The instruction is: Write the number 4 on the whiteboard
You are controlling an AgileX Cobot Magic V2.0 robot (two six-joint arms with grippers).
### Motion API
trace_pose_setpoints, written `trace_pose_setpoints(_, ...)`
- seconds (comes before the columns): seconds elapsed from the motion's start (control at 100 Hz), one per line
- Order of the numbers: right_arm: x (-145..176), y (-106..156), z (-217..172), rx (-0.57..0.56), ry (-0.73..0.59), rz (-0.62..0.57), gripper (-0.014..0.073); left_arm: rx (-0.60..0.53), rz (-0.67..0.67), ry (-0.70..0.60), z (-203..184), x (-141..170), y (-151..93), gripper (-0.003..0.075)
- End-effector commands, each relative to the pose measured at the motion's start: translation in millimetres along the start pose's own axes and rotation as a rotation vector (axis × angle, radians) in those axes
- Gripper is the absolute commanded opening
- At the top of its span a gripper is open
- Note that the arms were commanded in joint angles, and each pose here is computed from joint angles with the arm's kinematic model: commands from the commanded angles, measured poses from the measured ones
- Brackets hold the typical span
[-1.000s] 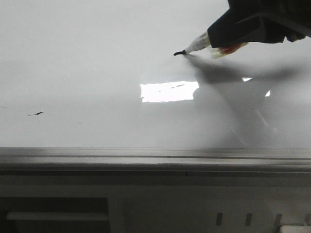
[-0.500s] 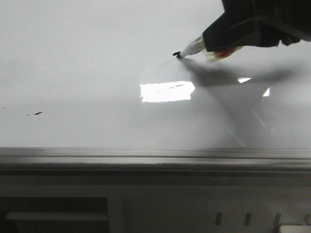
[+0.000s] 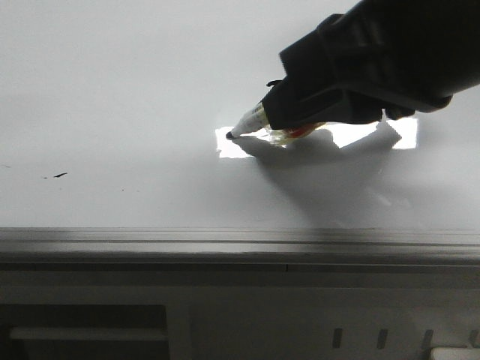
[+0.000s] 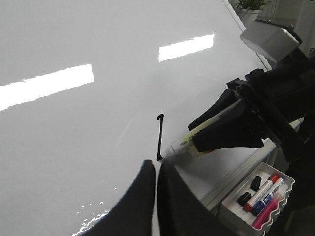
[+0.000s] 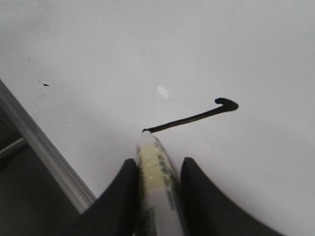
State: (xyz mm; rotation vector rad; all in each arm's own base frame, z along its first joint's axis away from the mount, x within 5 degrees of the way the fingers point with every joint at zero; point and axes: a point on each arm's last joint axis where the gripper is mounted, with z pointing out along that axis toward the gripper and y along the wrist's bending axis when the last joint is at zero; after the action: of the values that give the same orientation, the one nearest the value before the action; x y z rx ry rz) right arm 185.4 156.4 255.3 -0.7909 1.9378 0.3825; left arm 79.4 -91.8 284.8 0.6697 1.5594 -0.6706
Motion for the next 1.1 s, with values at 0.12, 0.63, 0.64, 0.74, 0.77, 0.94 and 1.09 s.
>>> trace_pose_setpoints(0.12,1,-13,2,0.032,0.032,0.018,-0.0043,-0.036,-0.005,-0.086,-1,-15,3,-0.0020)
trace_pose_setpoints(0.63,4,-43,-29,0.095,0.065,0.099,-0.0043,-0.036,-0.005,-0.086,-1,-15,3,-0.0020)
trace_pose_setpoints(0.64,4,-44,-31,0.099,0.063,0.101,-0.0043,-0.036,-0.005,-0.086,-1,-15,3,-0.0020)
trace_pose_setpoints(0.74,5,-50,-40,0.117,0.068,0.107,-0.0043,-0.036,-0.005,-0.086,-1,-15,3,-0.0020)
trace_pose_setpoints(0.77,5,-52,-43,0.123,0.070,0.104,-0.0043,-0.036,-0.005,-0.086,-1,-15,3,-0.0020)
trace_pose_setpoints(0.94,7,-61,-55,0.163,0.083,0.107,-0.0043,-0.036,-0.006,-0.090,-1,-16,3,-0.0020)
trace_pose_setpoints(1.09,8,-64,-56,0.174,0.089,0.117,-0.0043,-0.036,-0.006,-0.090,-1,-16,3,-0.0020)
